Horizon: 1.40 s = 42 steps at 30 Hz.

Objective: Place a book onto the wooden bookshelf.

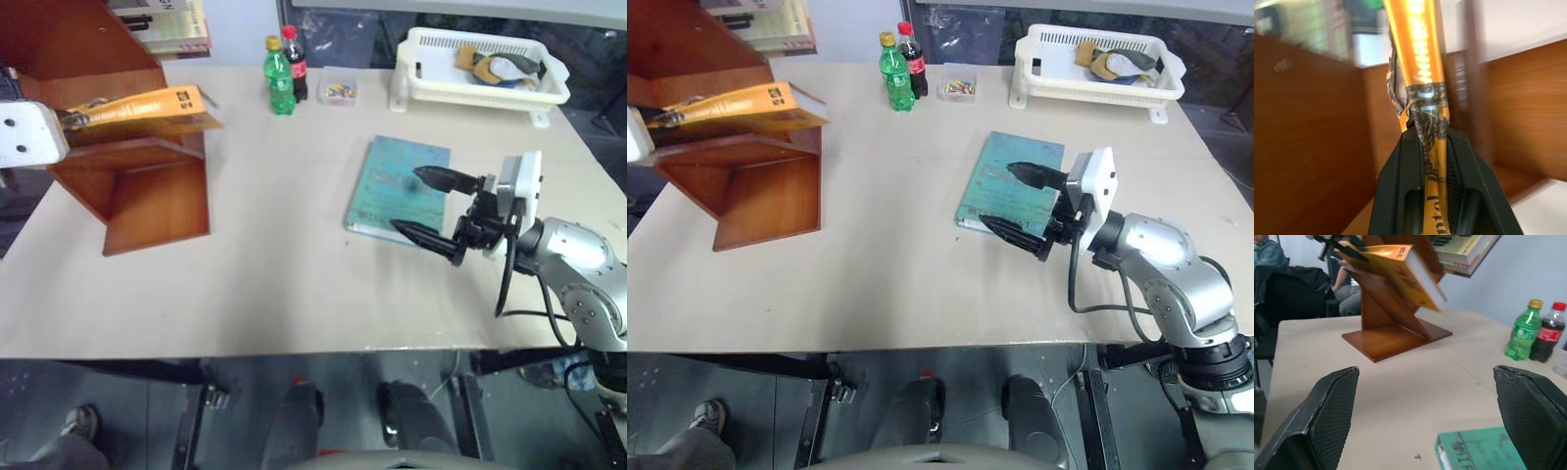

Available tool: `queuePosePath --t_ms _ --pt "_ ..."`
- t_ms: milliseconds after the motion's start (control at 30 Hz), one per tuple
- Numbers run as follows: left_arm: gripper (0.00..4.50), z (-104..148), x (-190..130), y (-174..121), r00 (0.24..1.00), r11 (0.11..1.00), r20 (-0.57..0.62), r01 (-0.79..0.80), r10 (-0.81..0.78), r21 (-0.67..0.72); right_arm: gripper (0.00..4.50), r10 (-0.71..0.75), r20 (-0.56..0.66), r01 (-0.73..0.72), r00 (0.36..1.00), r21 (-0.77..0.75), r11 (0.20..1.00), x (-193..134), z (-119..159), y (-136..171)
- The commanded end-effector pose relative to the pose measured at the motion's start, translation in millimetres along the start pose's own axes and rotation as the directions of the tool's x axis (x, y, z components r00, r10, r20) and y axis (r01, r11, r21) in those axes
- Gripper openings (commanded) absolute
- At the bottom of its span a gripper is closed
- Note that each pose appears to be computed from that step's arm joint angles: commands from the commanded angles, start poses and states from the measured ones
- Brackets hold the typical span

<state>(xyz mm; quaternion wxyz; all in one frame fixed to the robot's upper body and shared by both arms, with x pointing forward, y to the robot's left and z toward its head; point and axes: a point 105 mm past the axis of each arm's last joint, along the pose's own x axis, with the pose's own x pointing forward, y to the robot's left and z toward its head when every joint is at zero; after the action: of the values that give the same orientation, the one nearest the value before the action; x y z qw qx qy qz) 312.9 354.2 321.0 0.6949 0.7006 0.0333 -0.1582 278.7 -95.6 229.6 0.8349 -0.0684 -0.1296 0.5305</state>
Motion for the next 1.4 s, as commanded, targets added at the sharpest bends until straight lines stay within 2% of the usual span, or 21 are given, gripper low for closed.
queuePosePath --t_ms 33,100,233,300,333,367,500,633,733,867,967,1033,1067,1133,1200,1233,1333,1400 --pt "0.32 -16 11 -13 0.998 0.998 -0.034 0.047 -0.049 -0.047 4.5 -0.012 0.03 0.013 0.999 -0.048 0.999 -3 15 7" --pt "0.32 -16 13 -16 0.996 0.993 -0.009 0.087 -0.088 -0.084 4.5 -0.019 0.031 0.02 0.999 -0.047 0.999 -3 16 10" --pt "1.76 -15 5 -13 0.993 0.983 0.032 0.114 -0.111 -0.142 4.5 -0.028 0.03 0.029 0.999 -0.043 0.999 -5 17 13" --pt "2.71 -14 -1 -7 0.996 0.987 0.046 0.084 -0.079 -0.137 4.5 -0.031 0.027 0.032 0.999 -0.038 0.999 -6 16 11" --pt "2.81 -13 -6 -6 0.996 0.988 0.055 0.078 -0.071 -0.131 4.5 -0.03 0.024 0.031 0.999 -0.038 0.999 -6 15 11" --pt "3.45 -12 -12 -3 0.996 0.991 0.07 0.06 -0.052 -0.122 4.5 -0.029 0.025 0.03 0.999 -0.036 0.999 -6 14 9" --pt "3.45 -4 -34 9 0.988 0.995 0.145 -0.046 0.057 -0.084 4.5 -0.012 0.029 0.013 0.999 -0.036 0.999 -4 13 4" --pt "3.45 19 -50 18 0.953 0.987 0.263 -0.16 0.15 0.015 4.5 0.008 0.025 -0.007 1.0 -0.041 0.999 -4 12 1" --pt "3.45 31 -60 22 0.916 0.974 0.336 -0.226 0.218 -0.014 4.5 0.02 0.021 -0.019 1.0 -0.043 0.999 -3 12 0" --pt "3.45 62 -59 23 0.854 0.964 0.447 -0.244 0.266 -0.108 4.5 0.023 0.009 -0.022 1.0 -0.051 0.998 -7 13 -4" --pt "2.69 100 -47 17 0.77 0.941 0.557 -0.167 0.31 -0.293 4.5 0.013 -0.006 -0.014 1.0 -0.064 0.998 -11 14 -4" --pt "1.94 120 -32 3 0.735 0.897 0.585 -0.069 0.341 -0.437 4.5 0.0 -0.018 -0.002 1.0 -0.074 0.997 -14 16 -4" --pt "1.29 129 -23 -9 0.727 0.873 0.594 -0.015 0.345 -0.487 4.5 -0.008 -0.023 0.006 1.0 -0.081 0.997 -15 17 -4" --pt "0.45 149 0 -28 0.724 0.788 0.567 0.053 0.392 -0.613 4.5 -0.024 -0.03 0.021 0.999 -0.094 0.995 -19 19 -2" --pt "0.11 163 28 -41 0.724 0.657 0.465 0.022 0.509 -0.754 4.5 -0.047 -0.043 0.042 0.998 -0.11 0.993 -22 21 -1" --pt "0.11 160 47 -46 0.744 0.563 0.33 -0.075 0.581 -0.823 4.5 -0.058 -0.048 0.052 0.997 -0.114 0.992 -23 21 0" --pt "0.11 165 87 -51 0.727 0.372 0.051 -0.289 0.685 -0.882 4.5 -0.078 -0.057 0.071 0.995 -0.123 0.99 -24 23 3" --pt "0.11 173 108 -52 0.704 0.285 -0.062 -0.364 0.708 -0.887 4.5 -0.094 -0.061 0.085 0.994 -0.129 0.988 -24 24 3"
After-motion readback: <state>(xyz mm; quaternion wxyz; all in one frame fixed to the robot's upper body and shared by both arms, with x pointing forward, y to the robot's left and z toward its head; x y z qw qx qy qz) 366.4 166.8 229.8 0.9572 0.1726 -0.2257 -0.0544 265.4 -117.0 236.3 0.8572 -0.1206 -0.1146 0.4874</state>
